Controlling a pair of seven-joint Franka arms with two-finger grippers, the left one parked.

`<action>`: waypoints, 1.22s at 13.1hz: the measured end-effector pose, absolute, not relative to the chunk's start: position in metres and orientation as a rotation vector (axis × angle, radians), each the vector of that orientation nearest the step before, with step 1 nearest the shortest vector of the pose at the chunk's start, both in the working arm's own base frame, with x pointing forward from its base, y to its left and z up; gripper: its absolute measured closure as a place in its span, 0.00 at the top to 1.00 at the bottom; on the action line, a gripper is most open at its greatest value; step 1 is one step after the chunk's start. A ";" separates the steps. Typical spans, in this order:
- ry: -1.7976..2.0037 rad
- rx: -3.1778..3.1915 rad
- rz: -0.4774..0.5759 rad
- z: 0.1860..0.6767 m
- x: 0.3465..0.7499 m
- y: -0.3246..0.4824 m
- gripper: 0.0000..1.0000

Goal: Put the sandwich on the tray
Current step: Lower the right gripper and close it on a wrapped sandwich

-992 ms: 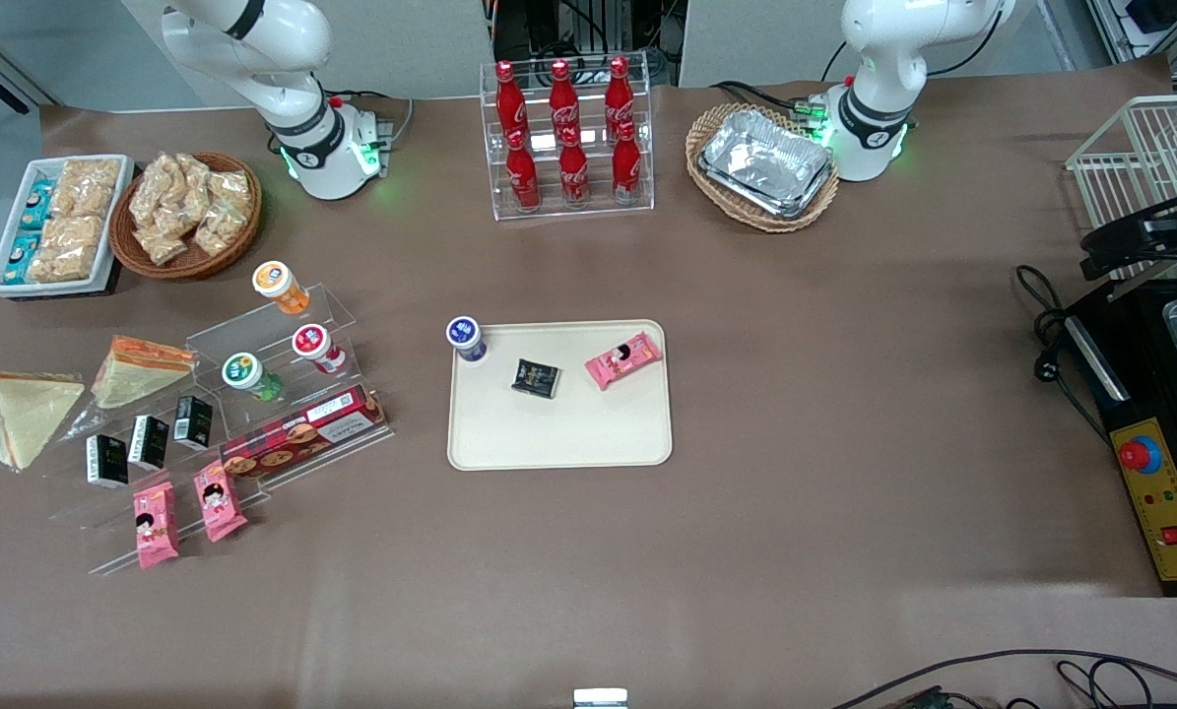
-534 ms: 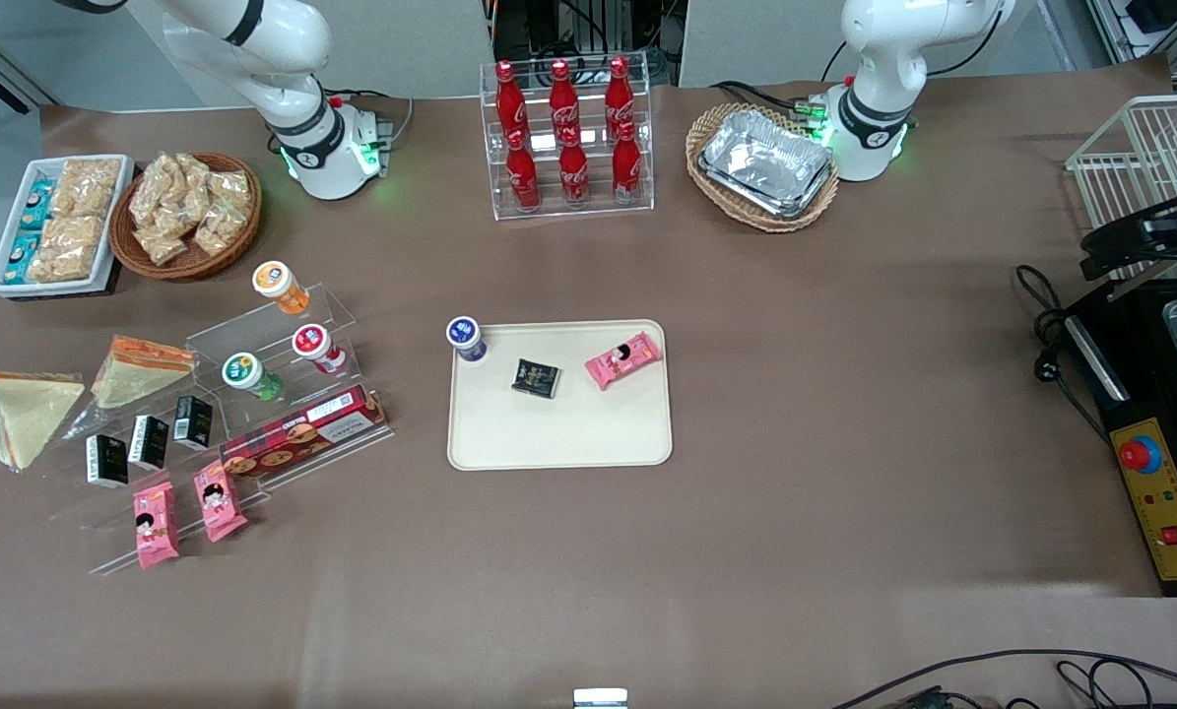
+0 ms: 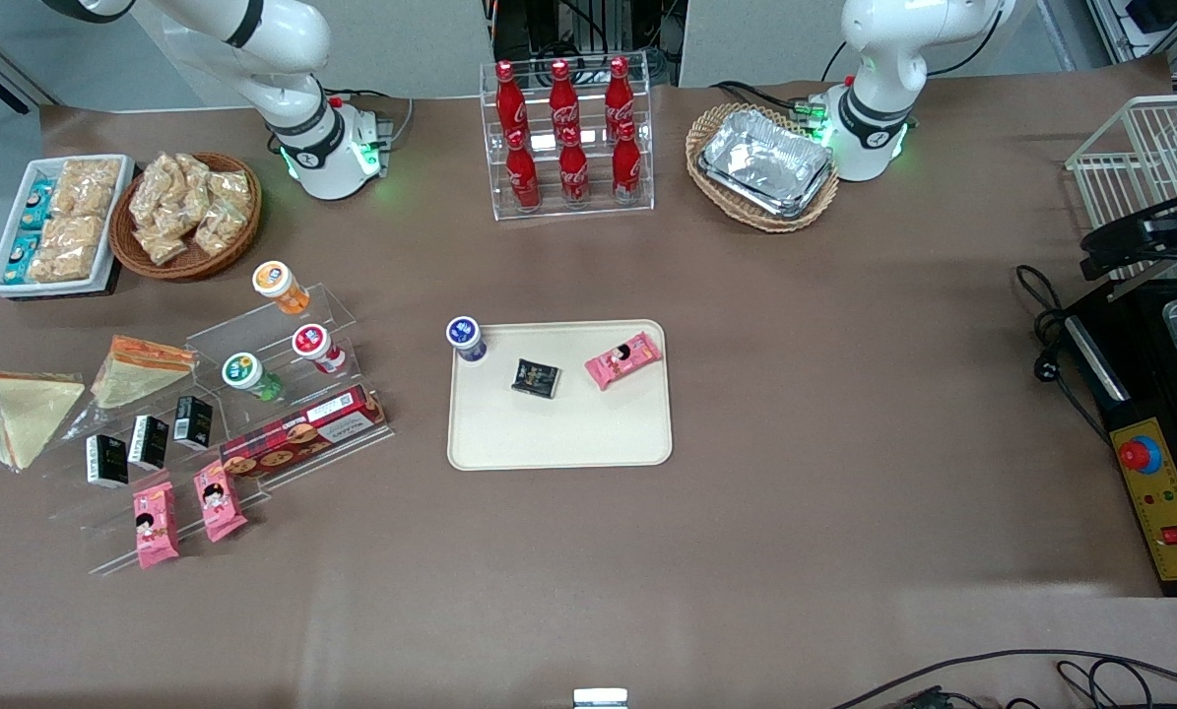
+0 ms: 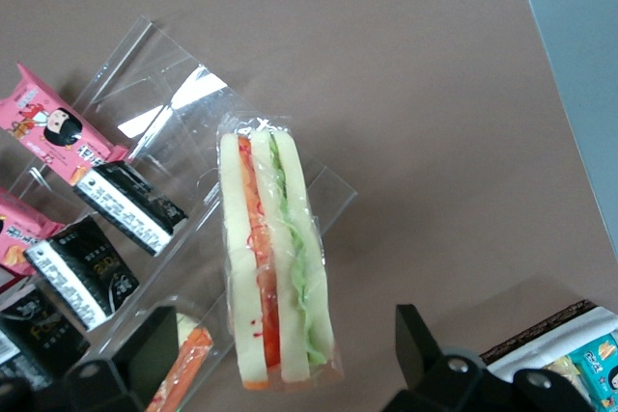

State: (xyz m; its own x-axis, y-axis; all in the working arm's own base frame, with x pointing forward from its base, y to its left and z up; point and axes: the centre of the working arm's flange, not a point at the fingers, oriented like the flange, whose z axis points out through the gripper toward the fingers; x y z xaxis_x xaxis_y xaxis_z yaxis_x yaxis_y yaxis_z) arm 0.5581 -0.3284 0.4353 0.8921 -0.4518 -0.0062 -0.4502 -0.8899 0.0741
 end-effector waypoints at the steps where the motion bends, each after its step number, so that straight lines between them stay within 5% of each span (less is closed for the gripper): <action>1: -0.713 2.987 -0.038 0.434 0.558 -0.328 1.00; 12: -0.692 3.024 -0.038 0.375 0.555 -0.323 0.99; 16: -0.590 3.088 -0.019 0.368 0.557 -0.322 0.53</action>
